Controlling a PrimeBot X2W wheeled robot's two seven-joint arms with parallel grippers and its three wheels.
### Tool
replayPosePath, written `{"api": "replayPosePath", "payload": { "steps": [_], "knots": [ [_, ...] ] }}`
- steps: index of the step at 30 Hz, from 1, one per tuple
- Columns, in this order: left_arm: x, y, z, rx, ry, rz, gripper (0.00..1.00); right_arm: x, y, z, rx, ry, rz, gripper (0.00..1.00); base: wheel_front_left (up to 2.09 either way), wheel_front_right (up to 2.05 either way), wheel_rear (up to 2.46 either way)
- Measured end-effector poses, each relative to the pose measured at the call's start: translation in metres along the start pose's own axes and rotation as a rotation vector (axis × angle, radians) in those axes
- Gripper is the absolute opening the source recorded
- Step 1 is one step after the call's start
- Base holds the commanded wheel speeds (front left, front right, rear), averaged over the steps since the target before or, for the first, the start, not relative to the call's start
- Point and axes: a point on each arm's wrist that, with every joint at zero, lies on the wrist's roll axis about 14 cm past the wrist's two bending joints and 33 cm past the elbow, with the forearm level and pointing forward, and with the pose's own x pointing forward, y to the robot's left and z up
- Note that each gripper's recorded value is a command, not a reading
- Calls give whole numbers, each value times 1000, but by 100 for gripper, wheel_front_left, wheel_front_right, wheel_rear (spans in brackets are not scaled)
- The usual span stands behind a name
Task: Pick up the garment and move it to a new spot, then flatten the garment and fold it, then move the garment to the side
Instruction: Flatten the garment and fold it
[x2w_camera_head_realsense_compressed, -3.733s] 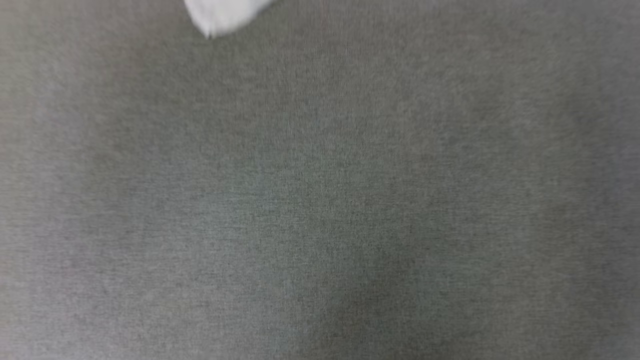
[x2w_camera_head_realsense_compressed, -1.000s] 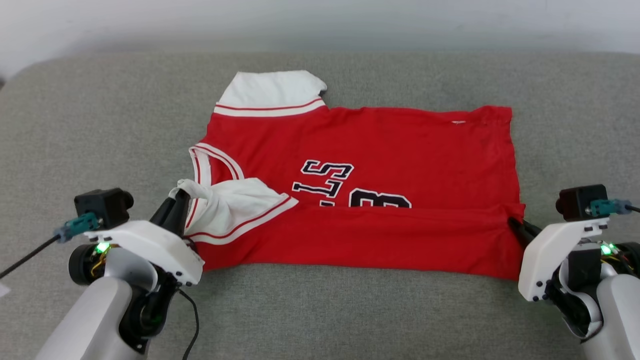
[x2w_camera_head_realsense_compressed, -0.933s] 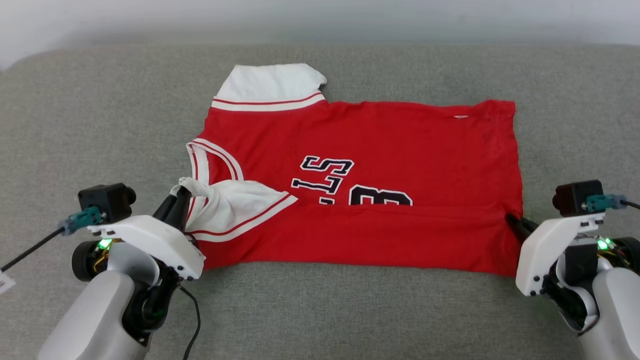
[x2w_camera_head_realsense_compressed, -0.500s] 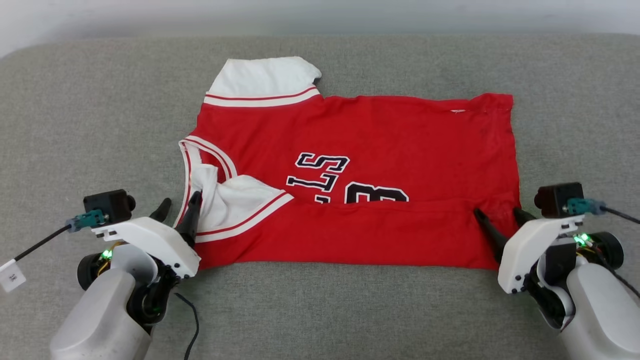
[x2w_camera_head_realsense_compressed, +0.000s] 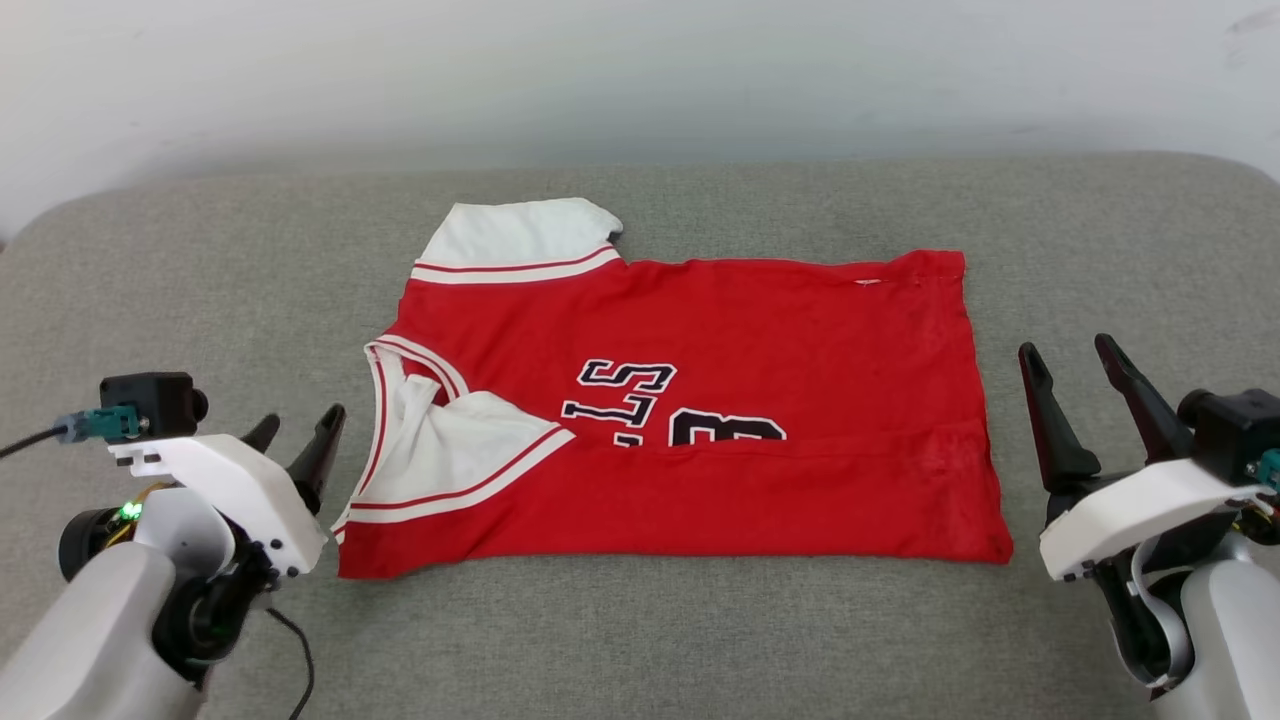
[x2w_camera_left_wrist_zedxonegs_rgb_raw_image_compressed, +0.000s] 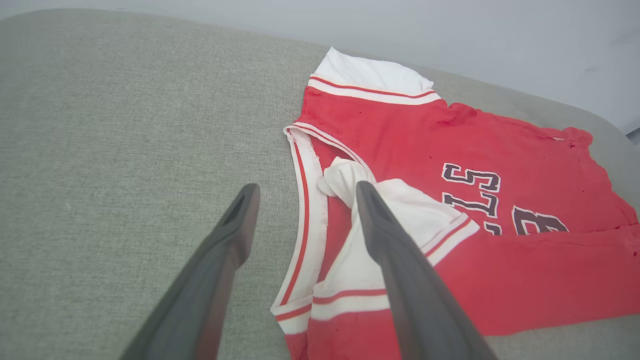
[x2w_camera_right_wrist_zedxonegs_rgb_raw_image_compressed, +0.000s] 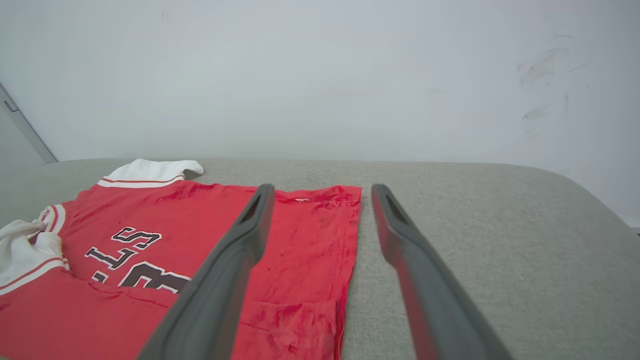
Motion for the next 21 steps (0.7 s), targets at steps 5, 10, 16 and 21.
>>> {"api": "replayPosePath", "payload": {
  "steps": [5,10,16,21],
  "knots": [
    [-9,-4,-18,43,215,-24,100,-16,4,11,-4,-33,-19,100,0,0,0],
    [-13,-3,-50,28,434,-34,100,-22,7,12,9,-29,-43,100,0,0,0],
    [-8,1,-92,-36,628,-16,100,-24,1,4,13,-4,-80,100,0,0,0],
    [1,1,-109,-95,697,-14,45,-27,-6,-1,12,10,-106,100,0,0,0]
  ]
}}
